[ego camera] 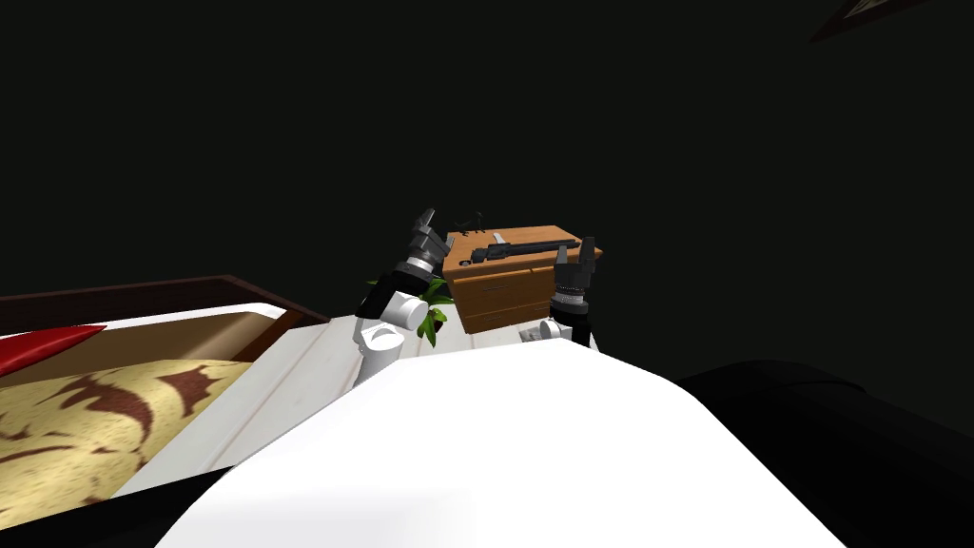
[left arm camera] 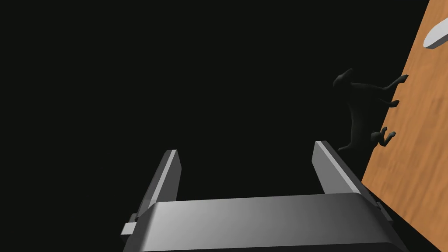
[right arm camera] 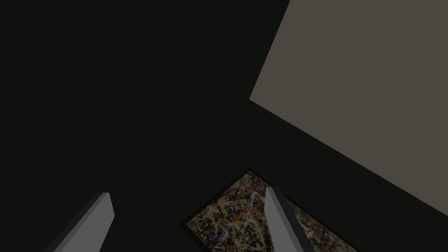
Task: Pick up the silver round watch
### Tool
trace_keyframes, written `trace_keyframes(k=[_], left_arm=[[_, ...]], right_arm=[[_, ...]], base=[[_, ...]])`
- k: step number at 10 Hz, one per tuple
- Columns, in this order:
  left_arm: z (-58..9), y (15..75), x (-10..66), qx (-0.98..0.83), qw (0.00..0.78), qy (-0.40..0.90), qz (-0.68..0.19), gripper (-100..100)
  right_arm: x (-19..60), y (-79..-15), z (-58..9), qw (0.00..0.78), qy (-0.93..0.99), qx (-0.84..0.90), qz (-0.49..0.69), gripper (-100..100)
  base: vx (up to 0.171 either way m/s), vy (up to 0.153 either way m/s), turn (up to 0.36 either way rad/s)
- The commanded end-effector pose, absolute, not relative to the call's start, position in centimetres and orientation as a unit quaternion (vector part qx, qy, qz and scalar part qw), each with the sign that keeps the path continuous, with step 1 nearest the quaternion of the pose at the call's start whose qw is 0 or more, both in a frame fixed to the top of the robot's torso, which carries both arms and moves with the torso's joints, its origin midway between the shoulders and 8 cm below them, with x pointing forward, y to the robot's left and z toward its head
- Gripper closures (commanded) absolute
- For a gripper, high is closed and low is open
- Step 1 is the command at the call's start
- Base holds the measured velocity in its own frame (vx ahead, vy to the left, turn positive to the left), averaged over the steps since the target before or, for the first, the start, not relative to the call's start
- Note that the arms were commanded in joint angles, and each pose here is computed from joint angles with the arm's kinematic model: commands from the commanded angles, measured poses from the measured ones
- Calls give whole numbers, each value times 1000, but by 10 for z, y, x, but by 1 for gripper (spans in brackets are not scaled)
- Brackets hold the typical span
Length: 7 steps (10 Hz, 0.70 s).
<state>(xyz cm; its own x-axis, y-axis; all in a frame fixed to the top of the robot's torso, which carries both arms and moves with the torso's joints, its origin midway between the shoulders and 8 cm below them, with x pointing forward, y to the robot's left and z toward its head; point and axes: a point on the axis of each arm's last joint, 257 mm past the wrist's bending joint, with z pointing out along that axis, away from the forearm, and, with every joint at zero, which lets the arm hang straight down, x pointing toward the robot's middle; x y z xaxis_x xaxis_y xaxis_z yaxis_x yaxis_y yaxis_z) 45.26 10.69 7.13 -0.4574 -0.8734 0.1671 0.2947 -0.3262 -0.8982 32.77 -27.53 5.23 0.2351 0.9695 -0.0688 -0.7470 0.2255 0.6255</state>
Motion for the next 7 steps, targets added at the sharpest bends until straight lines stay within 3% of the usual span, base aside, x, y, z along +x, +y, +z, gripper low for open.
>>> trace_keyframes(k=[1, 7], left_arm=[[74, 96, 457, -342, 377, 437, -742, -100], [60, 75, 473, -364, 340, 481, -721, -100]], right_arm=[[328, -275, 52, 748, 231, 241, 574, 0], [328, -275, 52, 748, 231, 241, 574, 0]], base=[[-10, 2, -10], [-9, 8, -9]])
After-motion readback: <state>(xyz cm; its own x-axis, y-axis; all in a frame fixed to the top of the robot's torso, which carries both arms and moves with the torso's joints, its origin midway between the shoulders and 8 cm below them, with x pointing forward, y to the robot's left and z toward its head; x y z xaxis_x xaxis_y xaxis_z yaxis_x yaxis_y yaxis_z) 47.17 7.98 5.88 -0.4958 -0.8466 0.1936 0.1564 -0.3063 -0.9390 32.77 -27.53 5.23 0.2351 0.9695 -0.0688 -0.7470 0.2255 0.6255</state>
